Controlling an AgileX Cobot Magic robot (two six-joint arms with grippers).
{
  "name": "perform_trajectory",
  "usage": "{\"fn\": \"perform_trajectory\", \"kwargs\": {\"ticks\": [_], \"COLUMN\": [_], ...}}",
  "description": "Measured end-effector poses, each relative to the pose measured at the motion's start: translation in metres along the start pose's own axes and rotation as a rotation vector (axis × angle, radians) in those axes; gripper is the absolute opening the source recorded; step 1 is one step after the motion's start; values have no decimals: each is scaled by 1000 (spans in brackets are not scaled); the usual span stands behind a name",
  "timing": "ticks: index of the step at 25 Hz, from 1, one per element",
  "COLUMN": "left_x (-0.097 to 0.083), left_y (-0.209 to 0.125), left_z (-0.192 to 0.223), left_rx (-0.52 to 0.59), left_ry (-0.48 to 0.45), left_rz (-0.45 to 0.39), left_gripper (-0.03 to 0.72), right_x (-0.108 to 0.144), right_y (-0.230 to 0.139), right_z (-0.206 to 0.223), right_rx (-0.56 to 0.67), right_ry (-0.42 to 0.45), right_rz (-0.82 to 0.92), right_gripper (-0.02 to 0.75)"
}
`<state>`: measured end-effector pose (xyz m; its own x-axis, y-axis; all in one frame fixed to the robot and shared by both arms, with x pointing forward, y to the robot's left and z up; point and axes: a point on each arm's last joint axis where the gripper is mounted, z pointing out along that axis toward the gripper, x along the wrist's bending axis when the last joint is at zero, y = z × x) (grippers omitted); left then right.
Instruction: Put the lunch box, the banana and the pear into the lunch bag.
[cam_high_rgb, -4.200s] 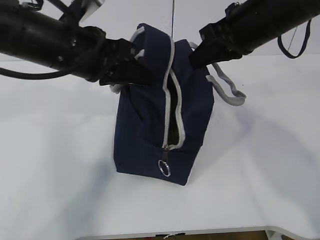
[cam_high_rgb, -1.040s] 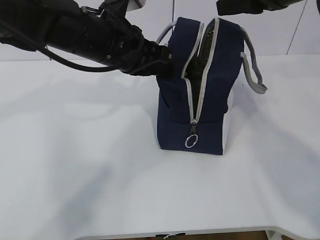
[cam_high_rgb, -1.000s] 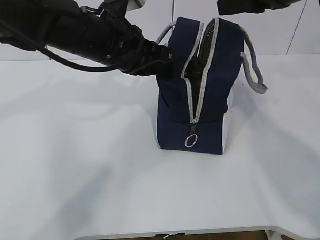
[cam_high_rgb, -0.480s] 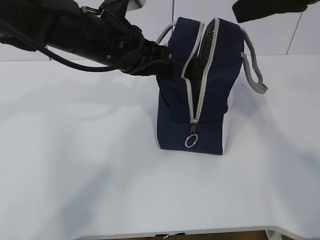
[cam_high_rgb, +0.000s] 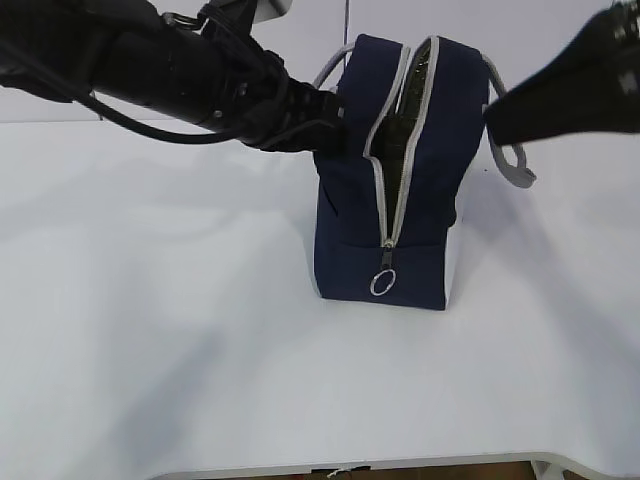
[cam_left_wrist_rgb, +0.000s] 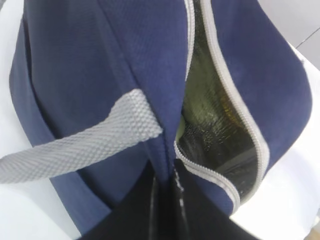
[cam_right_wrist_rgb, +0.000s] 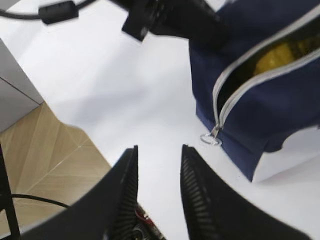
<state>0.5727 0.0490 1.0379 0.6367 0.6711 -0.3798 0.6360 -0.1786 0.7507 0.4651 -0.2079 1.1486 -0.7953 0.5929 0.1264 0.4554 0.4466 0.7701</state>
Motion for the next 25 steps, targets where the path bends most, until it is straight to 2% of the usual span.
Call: {"fn": "perform_trajectory", "kwargs": {"ticks": [4,16,25], "left_x": [-1,-1,-2], "left_y": [0,0,1], "left_z": [0,0,0], "left_rx": [5,3,-6], "left_ry": [-7,-12,-23], "left_rz": [-4,-13,-41], "left_gripper": [-16,-16,-16], "right_x": [11,42,57], "right_y": [-23,-54,-94], "right_z": [0,-18,-14], "right_rx": [-8,-49,-52], "right_ry": [-15,-41,-57], "right_rz": [24,3,44], "right_gripper": [262,262,262]}}
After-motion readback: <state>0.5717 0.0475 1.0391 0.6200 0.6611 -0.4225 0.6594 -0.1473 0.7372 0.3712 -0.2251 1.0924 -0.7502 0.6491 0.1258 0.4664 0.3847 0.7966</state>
